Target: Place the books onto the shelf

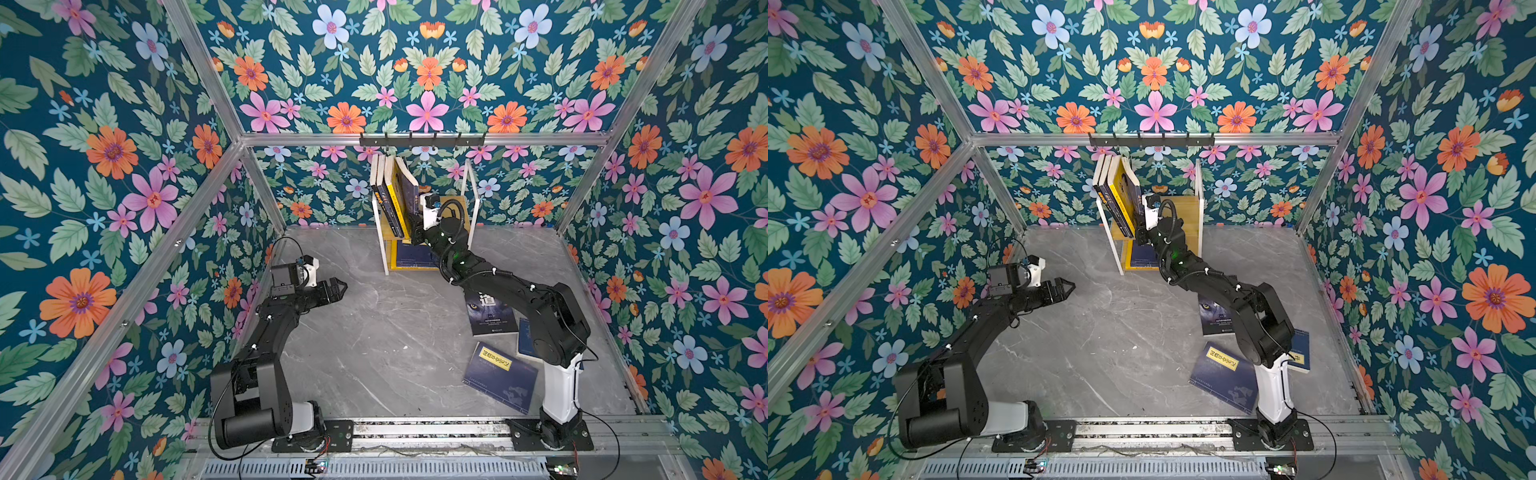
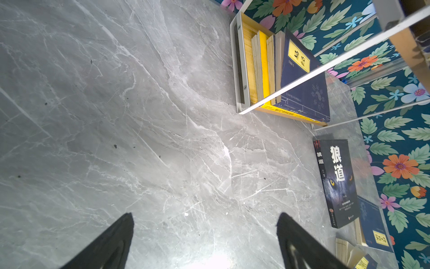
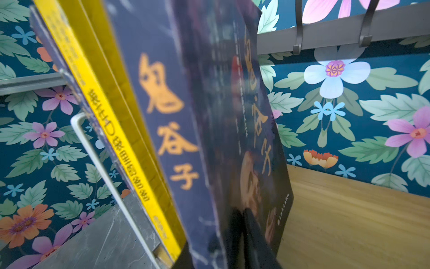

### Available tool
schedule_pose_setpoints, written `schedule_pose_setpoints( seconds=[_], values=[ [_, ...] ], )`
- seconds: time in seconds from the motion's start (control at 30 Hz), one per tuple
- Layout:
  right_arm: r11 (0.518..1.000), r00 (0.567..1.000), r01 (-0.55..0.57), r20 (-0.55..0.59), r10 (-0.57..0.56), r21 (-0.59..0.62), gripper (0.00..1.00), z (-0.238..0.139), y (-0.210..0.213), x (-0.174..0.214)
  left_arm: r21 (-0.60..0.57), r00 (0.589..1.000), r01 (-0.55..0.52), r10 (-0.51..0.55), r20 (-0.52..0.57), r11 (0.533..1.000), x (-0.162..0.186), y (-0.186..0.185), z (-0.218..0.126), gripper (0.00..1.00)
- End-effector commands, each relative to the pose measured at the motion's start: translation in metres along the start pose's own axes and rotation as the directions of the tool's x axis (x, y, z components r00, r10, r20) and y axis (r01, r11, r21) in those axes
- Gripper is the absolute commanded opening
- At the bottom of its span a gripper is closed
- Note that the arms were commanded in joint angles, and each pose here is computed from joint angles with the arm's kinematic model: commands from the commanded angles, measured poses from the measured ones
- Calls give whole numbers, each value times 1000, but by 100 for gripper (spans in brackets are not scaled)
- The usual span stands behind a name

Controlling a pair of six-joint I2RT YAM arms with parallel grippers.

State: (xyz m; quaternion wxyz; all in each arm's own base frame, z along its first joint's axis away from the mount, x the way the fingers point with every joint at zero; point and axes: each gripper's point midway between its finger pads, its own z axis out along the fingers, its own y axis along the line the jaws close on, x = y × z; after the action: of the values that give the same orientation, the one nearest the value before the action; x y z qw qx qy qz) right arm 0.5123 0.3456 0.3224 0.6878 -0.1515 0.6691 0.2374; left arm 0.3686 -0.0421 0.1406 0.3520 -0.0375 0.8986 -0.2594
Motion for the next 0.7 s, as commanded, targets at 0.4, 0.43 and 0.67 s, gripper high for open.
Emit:
schedule_pose_setpoints(
  seconds=[0.4,0.43,0.67],
  values=[
    [998,999,38,12,-38,-56,36,-17,4,-10,-2,1000,-6,6,7,1000,-1,1,2,97],
    [998,999,40,10,-40,-55,37,-18,4,-9,-1,1000,-8,8,9,1000,-2,1,1,97],
    [995,999,53,-11,-54,-85,43,-22,8,-6,0,1000,-8,8,12,1000,-2,0,0,97]
  ],
)
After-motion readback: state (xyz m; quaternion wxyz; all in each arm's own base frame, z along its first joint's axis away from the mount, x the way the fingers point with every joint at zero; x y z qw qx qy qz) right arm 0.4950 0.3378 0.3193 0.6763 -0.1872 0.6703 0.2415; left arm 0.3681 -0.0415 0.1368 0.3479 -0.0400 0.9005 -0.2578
